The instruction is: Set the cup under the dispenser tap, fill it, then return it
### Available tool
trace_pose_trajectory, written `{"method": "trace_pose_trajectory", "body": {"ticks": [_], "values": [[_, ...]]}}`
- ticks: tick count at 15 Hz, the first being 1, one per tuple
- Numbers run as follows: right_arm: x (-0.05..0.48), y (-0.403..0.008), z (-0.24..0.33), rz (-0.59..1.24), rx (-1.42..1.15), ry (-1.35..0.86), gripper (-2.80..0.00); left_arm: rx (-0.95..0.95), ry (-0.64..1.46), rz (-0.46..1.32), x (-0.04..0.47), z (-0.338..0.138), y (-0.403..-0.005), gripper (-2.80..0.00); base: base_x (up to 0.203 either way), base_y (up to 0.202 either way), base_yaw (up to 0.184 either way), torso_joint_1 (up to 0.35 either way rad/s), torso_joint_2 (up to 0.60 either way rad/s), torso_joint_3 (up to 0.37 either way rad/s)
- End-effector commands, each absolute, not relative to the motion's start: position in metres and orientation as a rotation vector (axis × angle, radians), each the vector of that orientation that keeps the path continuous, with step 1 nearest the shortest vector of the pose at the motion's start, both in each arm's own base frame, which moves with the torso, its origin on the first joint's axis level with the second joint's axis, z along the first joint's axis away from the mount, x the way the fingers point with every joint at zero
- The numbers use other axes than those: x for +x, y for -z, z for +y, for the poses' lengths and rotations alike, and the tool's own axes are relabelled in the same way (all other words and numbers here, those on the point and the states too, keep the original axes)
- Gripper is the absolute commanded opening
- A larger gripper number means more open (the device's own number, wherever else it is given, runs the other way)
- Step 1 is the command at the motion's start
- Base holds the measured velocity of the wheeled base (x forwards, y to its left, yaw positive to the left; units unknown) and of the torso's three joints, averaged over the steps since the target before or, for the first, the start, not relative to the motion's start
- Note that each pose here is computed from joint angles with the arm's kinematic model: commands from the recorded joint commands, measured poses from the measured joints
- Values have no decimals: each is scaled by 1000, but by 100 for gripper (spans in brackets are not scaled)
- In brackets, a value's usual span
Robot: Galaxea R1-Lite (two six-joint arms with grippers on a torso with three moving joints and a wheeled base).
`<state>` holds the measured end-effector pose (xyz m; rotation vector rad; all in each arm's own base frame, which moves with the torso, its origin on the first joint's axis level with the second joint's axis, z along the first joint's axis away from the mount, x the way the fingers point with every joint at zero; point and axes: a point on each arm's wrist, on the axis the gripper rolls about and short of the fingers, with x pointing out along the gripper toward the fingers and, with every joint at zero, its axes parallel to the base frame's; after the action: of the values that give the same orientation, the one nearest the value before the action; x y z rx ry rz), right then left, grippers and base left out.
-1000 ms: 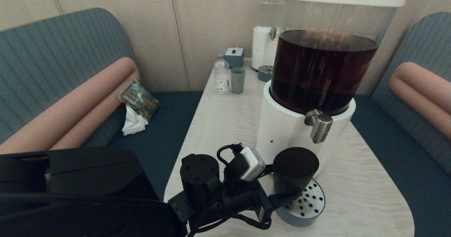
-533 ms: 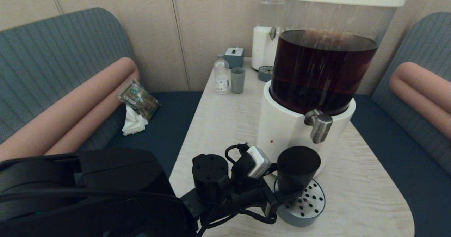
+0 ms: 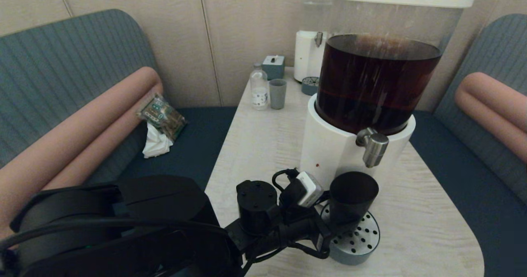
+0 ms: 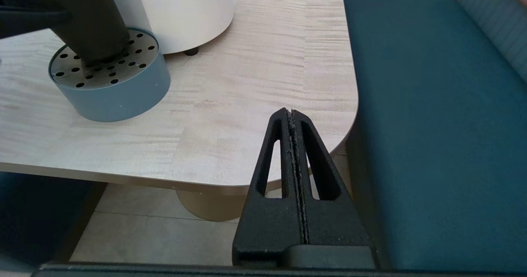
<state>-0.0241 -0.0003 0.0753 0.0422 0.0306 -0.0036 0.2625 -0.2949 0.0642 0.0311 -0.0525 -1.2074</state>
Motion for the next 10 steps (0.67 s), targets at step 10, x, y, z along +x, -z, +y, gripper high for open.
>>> {"method": "trace_pose_trajectory", "body": {"ticks": [10], "values": [[-24,-75,0,32,43,4,-280,35,1216,-32,255,-293,-60,-280,0,0,0,0,0,0]]}}
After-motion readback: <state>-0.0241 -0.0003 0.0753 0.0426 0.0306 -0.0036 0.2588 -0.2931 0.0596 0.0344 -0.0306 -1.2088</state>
